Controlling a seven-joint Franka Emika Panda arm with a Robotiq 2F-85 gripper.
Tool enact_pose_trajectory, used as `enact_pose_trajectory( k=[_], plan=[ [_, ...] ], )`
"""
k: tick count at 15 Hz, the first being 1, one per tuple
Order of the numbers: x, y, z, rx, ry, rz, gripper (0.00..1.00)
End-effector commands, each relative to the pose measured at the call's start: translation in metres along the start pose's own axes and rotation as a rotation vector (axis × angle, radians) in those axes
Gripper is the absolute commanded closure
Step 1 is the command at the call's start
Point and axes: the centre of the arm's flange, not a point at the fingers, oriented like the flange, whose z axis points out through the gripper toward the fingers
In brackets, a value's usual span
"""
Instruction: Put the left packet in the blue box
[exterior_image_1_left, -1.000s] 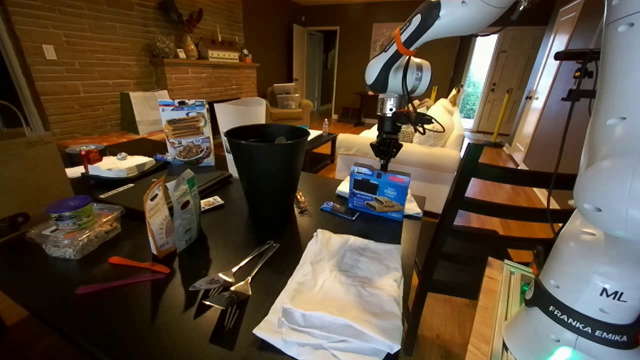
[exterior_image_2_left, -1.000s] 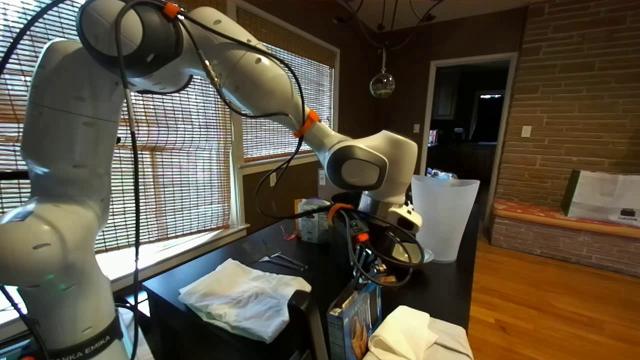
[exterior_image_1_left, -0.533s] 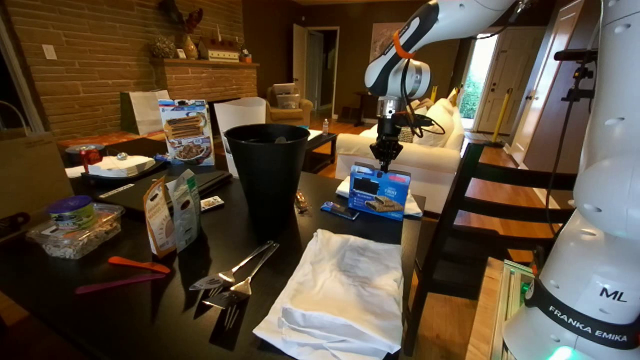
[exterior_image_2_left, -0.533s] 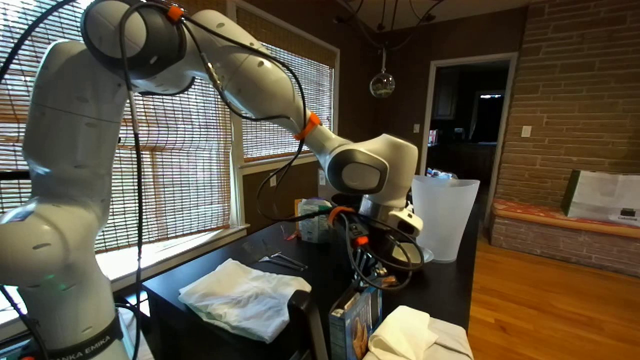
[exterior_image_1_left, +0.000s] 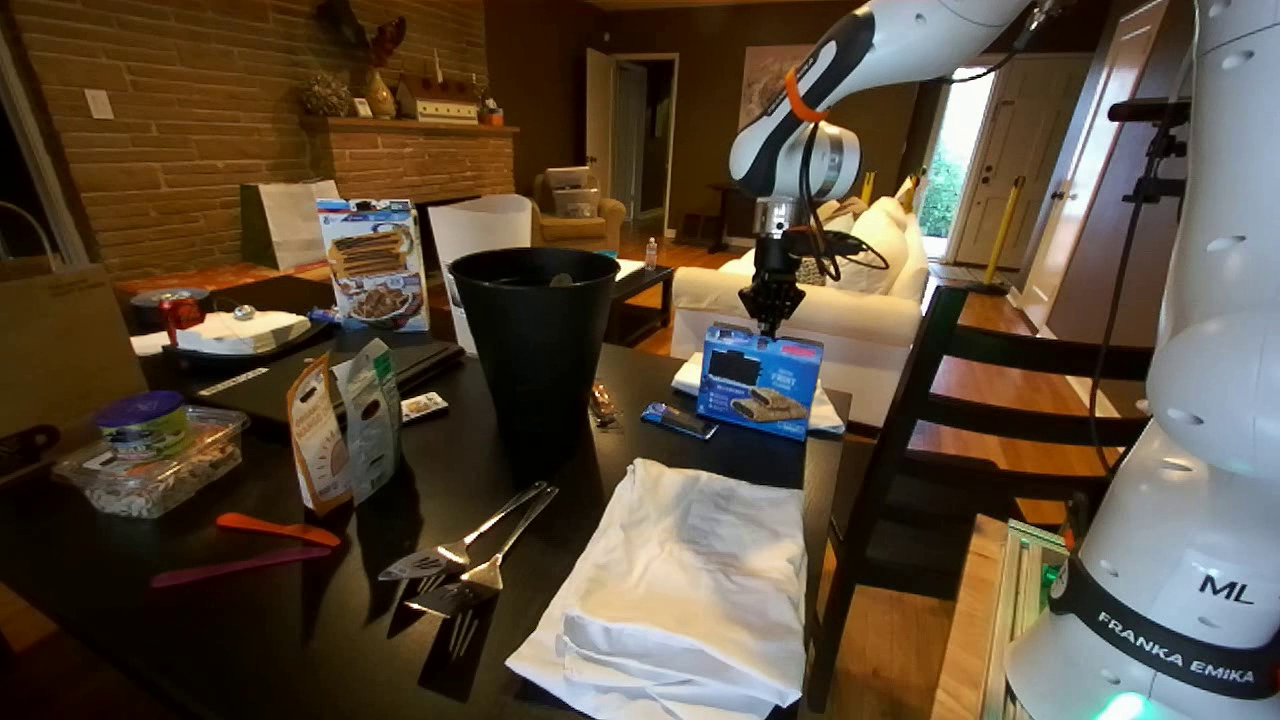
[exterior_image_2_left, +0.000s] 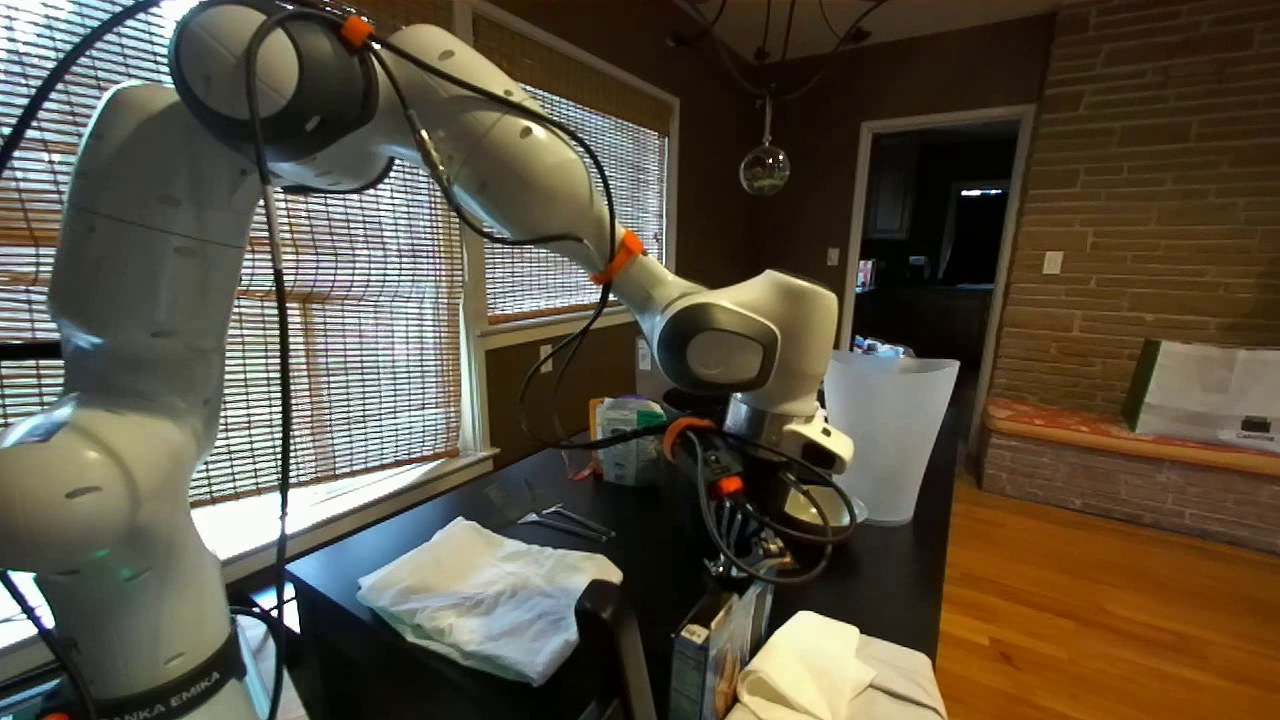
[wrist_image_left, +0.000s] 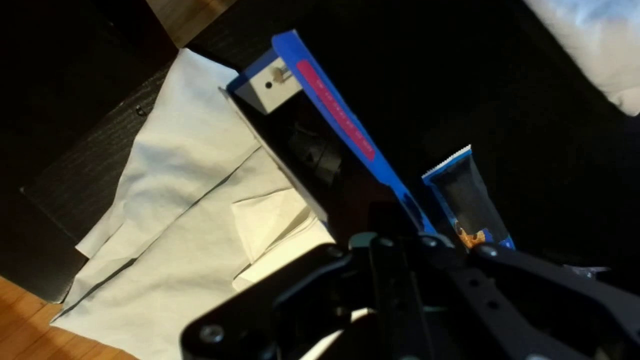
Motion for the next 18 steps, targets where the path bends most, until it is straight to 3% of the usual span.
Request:
enact_pose_trajectory(
  k=[1, 13, 14, 15, 18],
  plan=[
    [0.003, -0.002, -0.006, -0.009, 0.018, 0.005, 1.0],
    [0.007, -0.013, -0.038, -0.013, 0.117, -0.019, 1.0],
    [0.008, -0.016, -0.043, -0.009, 0.132, -0.019, 0.94],
    [0.007, -0.018, -0.05, -0.006, 0.14, -0.021, 0.73],
    [0.003, -0.024, -0.072, -0.019, 0.164, -0.051, 0.54]
  ],
)
